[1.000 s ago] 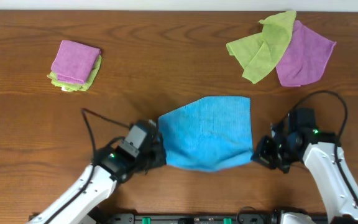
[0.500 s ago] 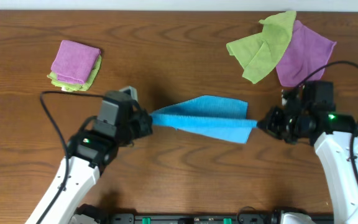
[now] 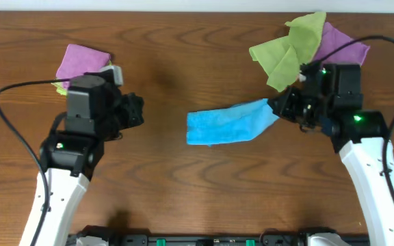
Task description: Fold the cloth
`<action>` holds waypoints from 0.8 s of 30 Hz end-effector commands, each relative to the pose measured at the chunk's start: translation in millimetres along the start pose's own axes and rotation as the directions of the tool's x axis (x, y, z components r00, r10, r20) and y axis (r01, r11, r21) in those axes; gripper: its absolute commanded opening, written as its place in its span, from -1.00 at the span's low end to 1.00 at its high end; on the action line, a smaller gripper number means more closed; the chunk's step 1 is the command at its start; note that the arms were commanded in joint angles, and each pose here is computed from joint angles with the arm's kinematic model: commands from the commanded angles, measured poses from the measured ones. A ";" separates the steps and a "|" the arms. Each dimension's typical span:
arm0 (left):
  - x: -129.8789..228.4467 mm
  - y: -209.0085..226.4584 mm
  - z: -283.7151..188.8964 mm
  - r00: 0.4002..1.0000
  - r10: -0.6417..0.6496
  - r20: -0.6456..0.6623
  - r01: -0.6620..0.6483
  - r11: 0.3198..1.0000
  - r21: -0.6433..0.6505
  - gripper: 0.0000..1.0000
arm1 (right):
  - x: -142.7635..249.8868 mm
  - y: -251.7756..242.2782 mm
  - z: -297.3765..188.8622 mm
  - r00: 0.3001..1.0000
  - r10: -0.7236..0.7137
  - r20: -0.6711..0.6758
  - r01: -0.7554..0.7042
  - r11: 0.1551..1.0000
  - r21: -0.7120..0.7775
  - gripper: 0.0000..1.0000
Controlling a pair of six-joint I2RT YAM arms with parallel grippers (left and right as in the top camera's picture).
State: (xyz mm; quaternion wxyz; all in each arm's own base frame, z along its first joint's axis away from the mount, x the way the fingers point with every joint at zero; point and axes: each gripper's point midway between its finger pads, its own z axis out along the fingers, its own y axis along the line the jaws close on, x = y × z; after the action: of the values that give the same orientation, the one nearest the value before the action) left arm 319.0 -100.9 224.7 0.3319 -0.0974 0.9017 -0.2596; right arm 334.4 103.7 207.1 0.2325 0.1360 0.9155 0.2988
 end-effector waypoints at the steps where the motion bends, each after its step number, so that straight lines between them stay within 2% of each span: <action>1: 6.8 -8.7 -5.4 0.998 0.036 -0.045 -0.034 0.998 0.047 -0.89 | 0.6 6.7 3.7 1.000 0.022 -0.013 -0.022 1.000 -0.002 -0.97; 3: 16.6 -6.8 -3.6 0.996 0.021 -0.091 -0.017 0.999 0.046 -0.88 | 2.3 4.7 3.8 1.000 0.025 -0.018 -0.025 1.000 0.008 -0.97; 4: 21.4 -4.7 -1.5 0.993 0.012 -0.115 -0.008 0.999 0.041 -0.80 | 3.0 4.3 3.7 1.000 0.023 -0.021 -0.023 1.000 0.009 -0.97; 6: 30.8 -6.0 5.1 0.986 -0.001 -0.168 0.012 0.998 0.065 -0.40 | 4.2 2.7 3.5 0.999 0.024 -0.025 -0.024 1.000 0.016 -0.97; 8: 42.1 -6.8 16.3 0.972 -0.018 -0.236 0.041 0.995 0.092 -0.21 | 5.2 1.9 3.5 0.999 0.023 -0.029 -0.022 1.000 0.019 -0.97; 12: 66.4 7.6 48.4 0.929 -0.069 -0.364 0.099 0.993 0.065 -0.17 | 6.6 1.1 3.4 0.999 0.026 -0.035 -0.025 0.999 0.023 -0.97; 16: 88.4 -3.4 78.6 0.878 -0.059 -0.474 0.138 0.981 0.133 -0.17 | 6.5 1.1 3.4 0.999 0.018 -0.034 -0.018 1.000 0.023 -0.97; 24: 119.9 -9.4 132.8 0.831 -0.071 -0.552 0.163 0.979 0.119 -0.17 | 5.8 -0.3 3.3 0.999 0.019 -0.031 -0.018 0.999 0.030 -0.97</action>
State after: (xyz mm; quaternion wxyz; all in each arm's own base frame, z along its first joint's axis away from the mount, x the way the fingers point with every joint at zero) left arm 318.2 -196.8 90.0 0.0781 -0.0335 0.9287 -0.3611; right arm 328.3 105.4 198.1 0.2088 0.1458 0.9222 0.2911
